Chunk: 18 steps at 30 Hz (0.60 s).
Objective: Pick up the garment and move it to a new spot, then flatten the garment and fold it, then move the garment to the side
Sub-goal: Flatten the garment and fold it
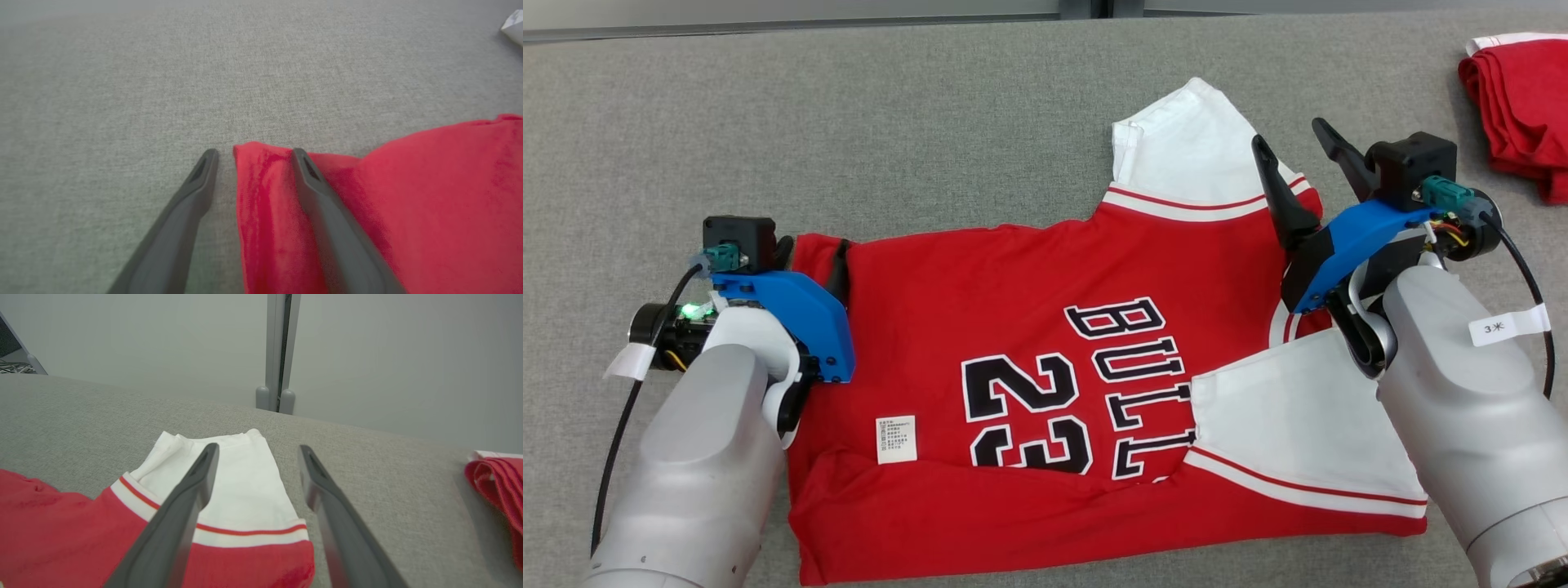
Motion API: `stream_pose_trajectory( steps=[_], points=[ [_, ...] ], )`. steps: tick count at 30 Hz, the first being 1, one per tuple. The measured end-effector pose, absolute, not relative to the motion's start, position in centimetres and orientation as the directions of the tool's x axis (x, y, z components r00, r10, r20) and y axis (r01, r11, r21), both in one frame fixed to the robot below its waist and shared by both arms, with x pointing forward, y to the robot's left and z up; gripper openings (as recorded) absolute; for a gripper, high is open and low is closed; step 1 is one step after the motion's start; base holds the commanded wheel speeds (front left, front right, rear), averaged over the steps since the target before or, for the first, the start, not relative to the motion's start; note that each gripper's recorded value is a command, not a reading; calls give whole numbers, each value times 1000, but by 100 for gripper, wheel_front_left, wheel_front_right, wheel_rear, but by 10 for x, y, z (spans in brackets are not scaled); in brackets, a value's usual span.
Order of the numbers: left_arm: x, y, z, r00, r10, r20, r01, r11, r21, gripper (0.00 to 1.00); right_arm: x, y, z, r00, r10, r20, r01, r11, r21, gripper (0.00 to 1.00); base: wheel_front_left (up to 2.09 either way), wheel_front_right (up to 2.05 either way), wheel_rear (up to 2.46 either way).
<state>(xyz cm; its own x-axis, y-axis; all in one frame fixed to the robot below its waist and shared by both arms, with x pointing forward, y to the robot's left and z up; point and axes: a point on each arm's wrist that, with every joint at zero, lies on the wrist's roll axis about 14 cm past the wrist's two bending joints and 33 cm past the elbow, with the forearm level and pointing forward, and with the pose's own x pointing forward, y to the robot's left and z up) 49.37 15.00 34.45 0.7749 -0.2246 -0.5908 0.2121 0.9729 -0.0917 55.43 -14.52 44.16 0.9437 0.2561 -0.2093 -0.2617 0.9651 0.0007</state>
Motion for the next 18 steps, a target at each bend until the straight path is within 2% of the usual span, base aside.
stream_pose_trajectory(
  steps=[1, 2, 3, 10, 18],
  points=[
    [493, 150, 344, 771, -224, -597, 213, 973, -91, 58, 554, -146, 441, 943, 256, -211, -262, 965, -1, 100, 0, 0, 0],
    [493, 151, 343, 766, -221, -604, 209, 974, -92, 17, 555, -146, 442, 944, 256, -210, -263, 965, -3, 100, 0, 0, 0],
    [490, 152, 341, 756, -219, -616, 208, 974, -91, 0, 555, -146, 443, 944, 255, -209, -261, 965, -2, 100, 0, 0, 0],
    [492, 152, 353, 797, -230, -559, 214, 972, -96, 0, 564, -147, 443, 940, 256, -225, -265, 964, -9, 100, 0, 0, 0],
    [503, 141, 376, 862, -271, -428, 246, 963, -114, 0, 603, -144, 447, 925, 259, -278, -281, 959, -41, 100, 0, 0, 0]
  ],
)
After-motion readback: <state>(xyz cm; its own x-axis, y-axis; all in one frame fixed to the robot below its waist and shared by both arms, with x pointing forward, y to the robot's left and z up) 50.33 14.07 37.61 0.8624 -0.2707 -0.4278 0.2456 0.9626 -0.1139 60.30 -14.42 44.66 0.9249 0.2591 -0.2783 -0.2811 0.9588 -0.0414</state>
